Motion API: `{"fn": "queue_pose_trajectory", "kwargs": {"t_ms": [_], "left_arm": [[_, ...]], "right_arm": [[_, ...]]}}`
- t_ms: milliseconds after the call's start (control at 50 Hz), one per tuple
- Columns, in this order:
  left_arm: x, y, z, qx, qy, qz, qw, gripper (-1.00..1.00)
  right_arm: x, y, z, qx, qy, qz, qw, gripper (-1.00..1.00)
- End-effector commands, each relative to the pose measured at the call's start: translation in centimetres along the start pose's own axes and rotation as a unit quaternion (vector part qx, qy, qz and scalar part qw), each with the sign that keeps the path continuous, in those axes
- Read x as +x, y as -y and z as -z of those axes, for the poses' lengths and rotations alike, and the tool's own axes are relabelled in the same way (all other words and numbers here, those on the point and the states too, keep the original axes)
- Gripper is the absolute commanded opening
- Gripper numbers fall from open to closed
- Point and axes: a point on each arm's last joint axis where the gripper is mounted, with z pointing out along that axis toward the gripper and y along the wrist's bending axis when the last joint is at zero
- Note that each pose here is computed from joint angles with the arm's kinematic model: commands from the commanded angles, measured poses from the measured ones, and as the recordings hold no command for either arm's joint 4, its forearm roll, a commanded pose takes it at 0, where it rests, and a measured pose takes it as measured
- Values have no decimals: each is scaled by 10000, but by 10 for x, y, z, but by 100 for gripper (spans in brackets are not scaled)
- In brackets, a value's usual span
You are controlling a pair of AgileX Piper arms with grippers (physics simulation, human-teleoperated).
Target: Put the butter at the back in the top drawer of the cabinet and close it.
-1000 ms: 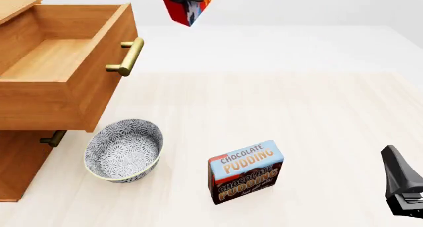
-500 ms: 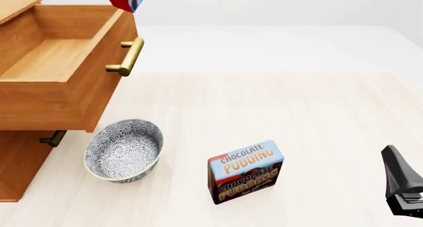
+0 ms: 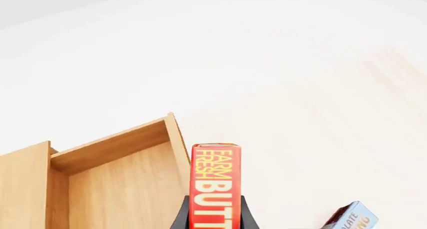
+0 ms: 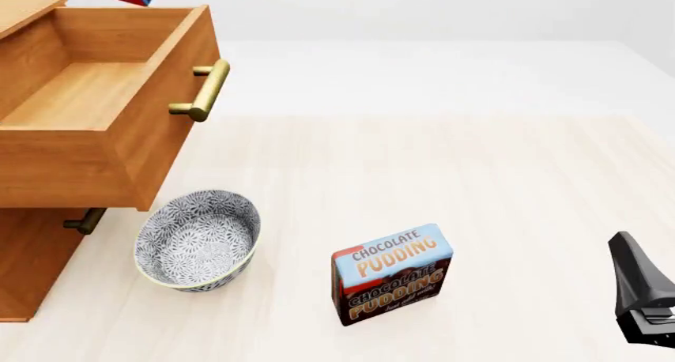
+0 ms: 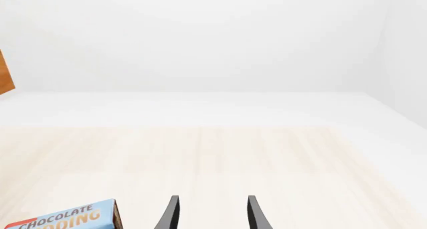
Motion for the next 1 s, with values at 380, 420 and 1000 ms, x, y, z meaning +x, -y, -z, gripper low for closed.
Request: {"fn": "queue_pose_trajectory", "kwargs": {"t_ms": [380, 420, 1000], "left_arm": [[23, -24, 24, -516, -68, 220, 9984, -100], [26, -26, 25, -564, -93, 239, 9981, -100], [60, -45, 2, -907, -411, 457, 9940, -100]], "right_arm": [[0, 0, 0, 0, 0, 0, 10000, 100], [0, 0, 0, 0, 0, 0, 10000, 100], [0, 0, 0, 0, 0, 0, 10000, 100]]}}
